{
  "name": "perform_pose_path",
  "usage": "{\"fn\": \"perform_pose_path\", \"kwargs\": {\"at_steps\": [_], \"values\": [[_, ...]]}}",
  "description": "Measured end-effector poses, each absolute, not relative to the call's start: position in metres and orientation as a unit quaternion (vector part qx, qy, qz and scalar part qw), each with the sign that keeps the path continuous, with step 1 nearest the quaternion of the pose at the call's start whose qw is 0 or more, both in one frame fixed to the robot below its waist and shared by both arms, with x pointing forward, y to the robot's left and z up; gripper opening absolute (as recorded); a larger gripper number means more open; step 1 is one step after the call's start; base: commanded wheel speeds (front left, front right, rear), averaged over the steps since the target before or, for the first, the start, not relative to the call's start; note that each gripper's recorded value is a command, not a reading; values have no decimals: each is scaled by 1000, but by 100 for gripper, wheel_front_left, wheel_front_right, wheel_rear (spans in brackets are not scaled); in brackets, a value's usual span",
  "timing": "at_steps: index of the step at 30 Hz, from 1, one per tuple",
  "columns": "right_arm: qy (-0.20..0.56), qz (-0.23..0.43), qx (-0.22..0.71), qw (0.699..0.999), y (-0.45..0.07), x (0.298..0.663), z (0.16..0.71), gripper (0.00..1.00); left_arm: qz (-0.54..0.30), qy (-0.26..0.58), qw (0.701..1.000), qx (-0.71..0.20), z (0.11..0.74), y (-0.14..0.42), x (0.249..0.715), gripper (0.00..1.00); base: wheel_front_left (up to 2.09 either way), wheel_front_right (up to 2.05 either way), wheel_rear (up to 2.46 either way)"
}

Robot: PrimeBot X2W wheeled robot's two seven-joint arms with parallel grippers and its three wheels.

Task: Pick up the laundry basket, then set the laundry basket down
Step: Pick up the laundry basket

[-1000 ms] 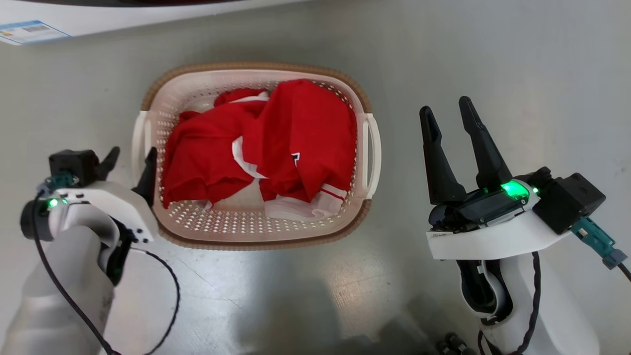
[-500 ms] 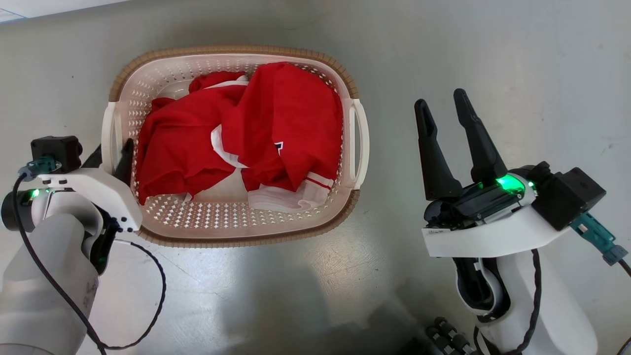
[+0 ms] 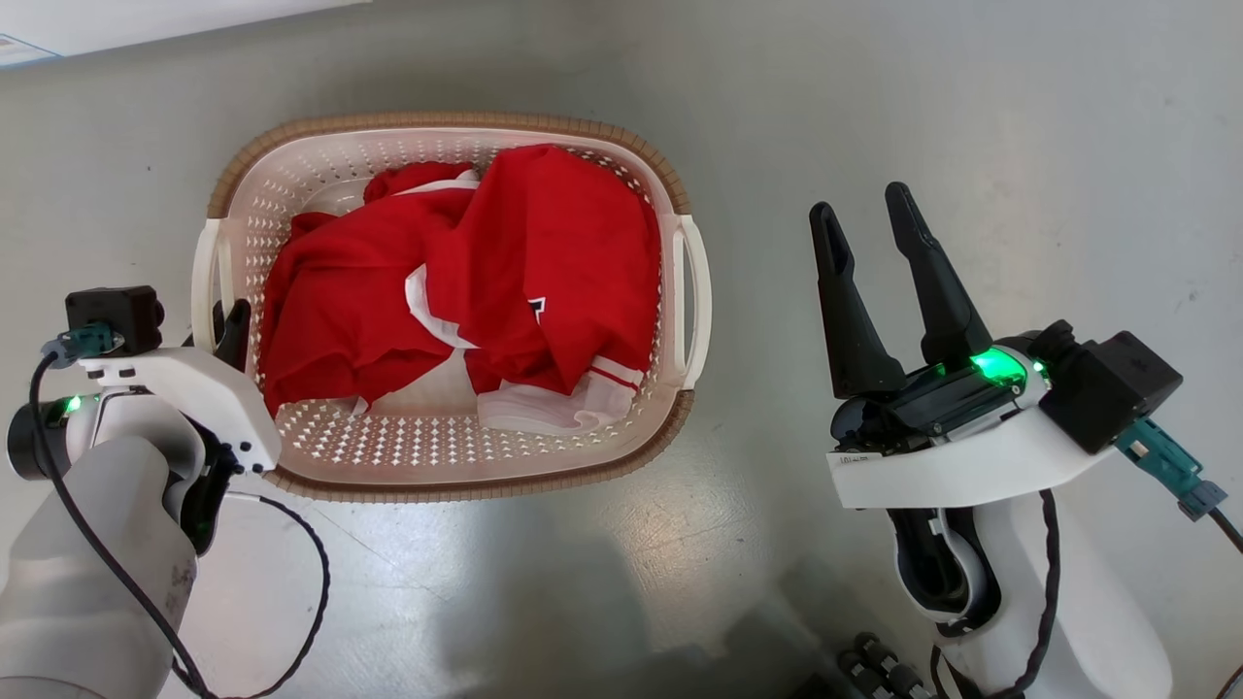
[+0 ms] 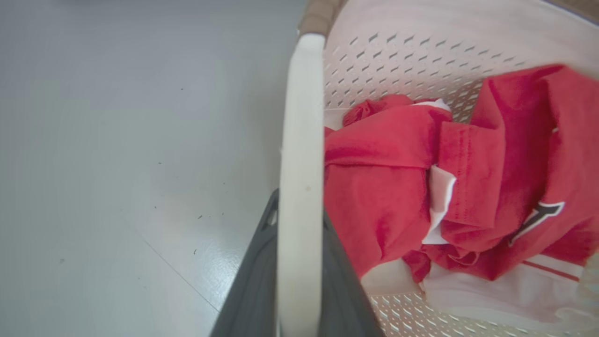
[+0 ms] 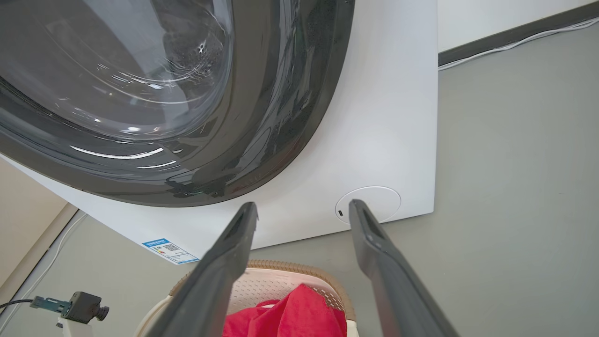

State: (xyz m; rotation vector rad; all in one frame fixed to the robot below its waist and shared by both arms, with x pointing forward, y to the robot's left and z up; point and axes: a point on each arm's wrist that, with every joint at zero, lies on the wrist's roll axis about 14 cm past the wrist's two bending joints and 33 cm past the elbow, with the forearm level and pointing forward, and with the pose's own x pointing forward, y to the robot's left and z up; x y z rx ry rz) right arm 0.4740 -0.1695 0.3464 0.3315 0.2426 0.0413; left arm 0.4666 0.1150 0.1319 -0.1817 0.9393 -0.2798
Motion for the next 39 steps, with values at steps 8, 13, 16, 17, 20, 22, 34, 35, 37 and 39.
{"fn": "perform_pose_path", "kwargs": {"at_steps": [8, 13, 16, 17, 20, 22, 34, 35, 37, 39], "values": [[115, 23, 167, 979, -168, 475, 352, 100, -95, 444, 882, -128, 141, 120, 471, 0, 0, 0, 0], [111, 23, 171, 979, -167, 475, 356, 100, -77, 442, 881, -151, 144, 119, 467, 0, 0, 0, 0], [110, 24, 171, 979, -167, 475, 357, 100, -75, 448, 876, -163, 143, 113, 457, 0, 0, 0, 0], [109, 24, 171, 979, -167, 476, 357, 100, -73, 452, 872, -170, 142, 109, 452, 0, 0, 0, 0], [109, 25, 172, 979, -166, 476, 357, 100, -68, 456, 869, -179, 141, 105, 447, 0, 0, 0, 0], [110, 25, 172, 979, -166, 476, 356, 100, -65, 455, 870, -180, 141, 106, 447, 0, 0, 0, 0], [112, 25, 172, 978, -166, 476, 354, 100, -65, 449, 875, -169, 141, 109, 450, 0, 0, 0, 0], [112, 25, 172, 978, -166, 476, 355, 100, -65, 450, 874, -170, 141, 108, 450, 24, 0, 0, 0], [112, 25, 172, 978, -166, 475, 355, 100, -64, 449, 874, -175, 142, 105, 450, 100, 0, 0, 0], [111, 25, 172, 978, -166, 476, 356, 100, -63, 447, 874, -180, 144, 103, 451, 100, 0, 0, 0]]}}
